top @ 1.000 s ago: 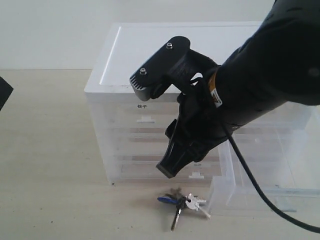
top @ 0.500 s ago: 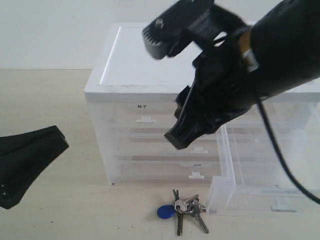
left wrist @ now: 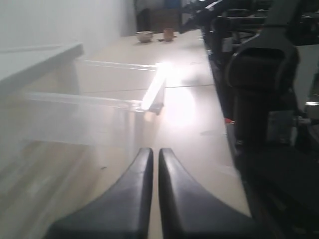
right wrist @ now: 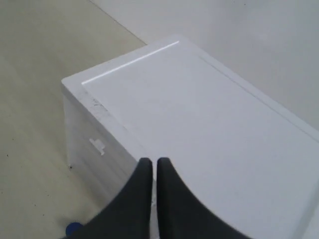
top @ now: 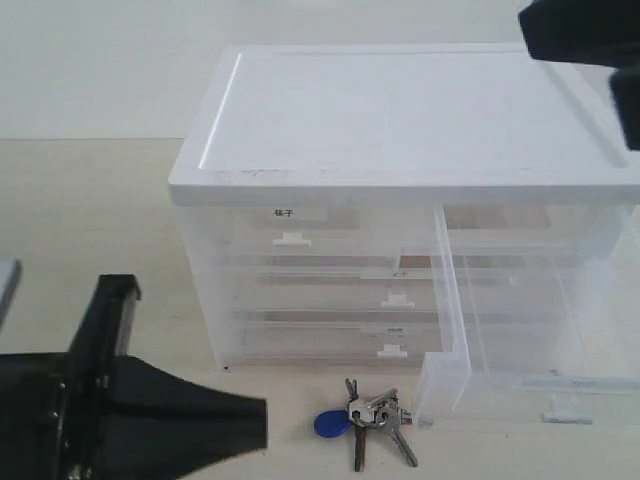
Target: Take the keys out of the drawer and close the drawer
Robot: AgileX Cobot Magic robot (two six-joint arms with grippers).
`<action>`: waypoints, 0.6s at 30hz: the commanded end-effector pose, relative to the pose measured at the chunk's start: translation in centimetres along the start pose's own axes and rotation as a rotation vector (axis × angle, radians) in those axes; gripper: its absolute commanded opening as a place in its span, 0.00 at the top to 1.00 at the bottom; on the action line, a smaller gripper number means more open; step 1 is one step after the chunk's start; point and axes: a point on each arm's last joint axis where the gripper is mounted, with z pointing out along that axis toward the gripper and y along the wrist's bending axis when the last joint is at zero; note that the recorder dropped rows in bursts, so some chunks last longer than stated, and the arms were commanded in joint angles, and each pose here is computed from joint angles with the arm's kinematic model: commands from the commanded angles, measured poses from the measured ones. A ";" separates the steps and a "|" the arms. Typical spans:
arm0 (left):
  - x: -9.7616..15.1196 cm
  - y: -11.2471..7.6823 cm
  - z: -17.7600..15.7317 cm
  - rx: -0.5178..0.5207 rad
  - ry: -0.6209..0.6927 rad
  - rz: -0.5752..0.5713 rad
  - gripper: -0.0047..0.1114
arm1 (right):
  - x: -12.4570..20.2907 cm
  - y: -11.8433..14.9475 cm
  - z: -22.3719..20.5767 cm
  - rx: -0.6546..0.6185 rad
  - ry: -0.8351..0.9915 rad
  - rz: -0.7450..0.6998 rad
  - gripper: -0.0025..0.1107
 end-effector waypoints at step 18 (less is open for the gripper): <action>0.9 -3.1 11.3 0.274 0.112 0.020 0.92 | 2.1 0.0 0.4 0.038 0.002 -0.013 0.98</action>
